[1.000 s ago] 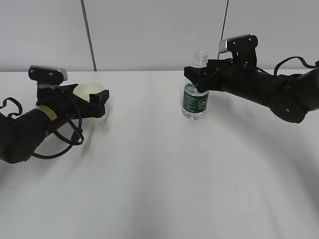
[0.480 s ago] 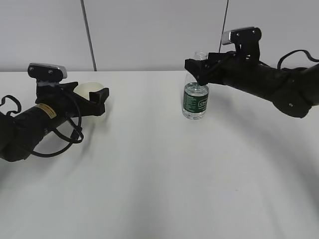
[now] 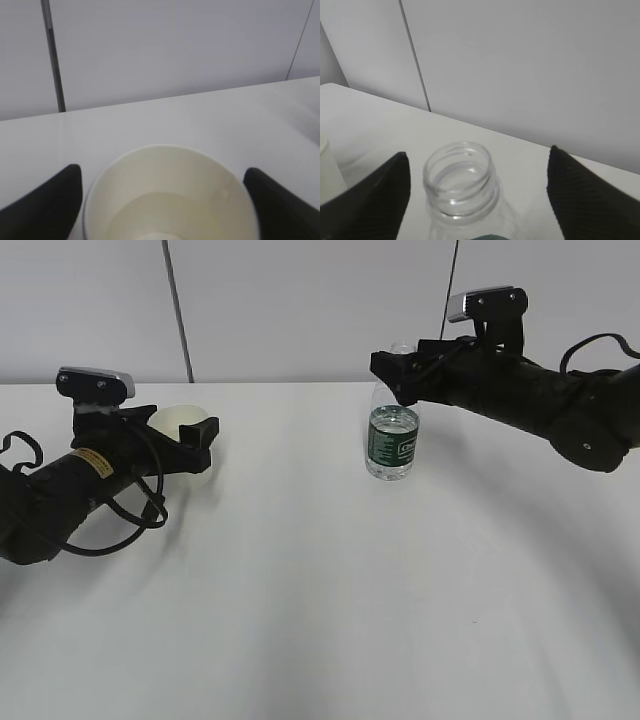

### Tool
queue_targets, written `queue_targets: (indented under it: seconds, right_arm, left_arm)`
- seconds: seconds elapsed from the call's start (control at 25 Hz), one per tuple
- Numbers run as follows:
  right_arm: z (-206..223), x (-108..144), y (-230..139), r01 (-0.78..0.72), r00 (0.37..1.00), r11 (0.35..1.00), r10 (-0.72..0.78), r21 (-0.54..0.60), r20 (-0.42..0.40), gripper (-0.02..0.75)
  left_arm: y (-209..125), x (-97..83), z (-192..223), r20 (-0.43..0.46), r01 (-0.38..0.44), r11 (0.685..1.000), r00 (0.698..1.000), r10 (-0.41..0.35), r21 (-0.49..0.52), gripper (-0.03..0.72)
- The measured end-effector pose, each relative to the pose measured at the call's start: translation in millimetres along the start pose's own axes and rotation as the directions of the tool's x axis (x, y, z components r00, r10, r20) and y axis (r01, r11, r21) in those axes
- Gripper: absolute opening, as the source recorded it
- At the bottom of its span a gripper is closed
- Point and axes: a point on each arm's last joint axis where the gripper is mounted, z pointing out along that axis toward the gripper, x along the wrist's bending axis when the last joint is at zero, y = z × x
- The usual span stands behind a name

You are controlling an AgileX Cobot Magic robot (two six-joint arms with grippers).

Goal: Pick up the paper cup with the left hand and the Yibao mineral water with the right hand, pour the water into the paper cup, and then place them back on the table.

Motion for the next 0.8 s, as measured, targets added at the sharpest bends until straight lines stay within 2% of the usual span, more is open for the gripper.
queue_targets:
  seconds: [0.64, 0.8]
  right_arm:
    - [-6.7, 1.7, 21.4, 0.018, 1.000, 1.000, -0.018, -0.012, 0.020, 0.629]
    - [-9.8, 3.1, 30.1, 0.035, 0.999, 0.999, -0.034, -0.018, 0.023, 0.629]
  left_arm:
    - [8.1, -0.8, -1.0, 0.006, -0.008, 1.000, 1.000, 0.009, -0.014, 0.583]
    - [21.8, -1.4, -3.1, 0.005, -0.017, 0.999, 1.000, 0.017, -0.039, 0.583]
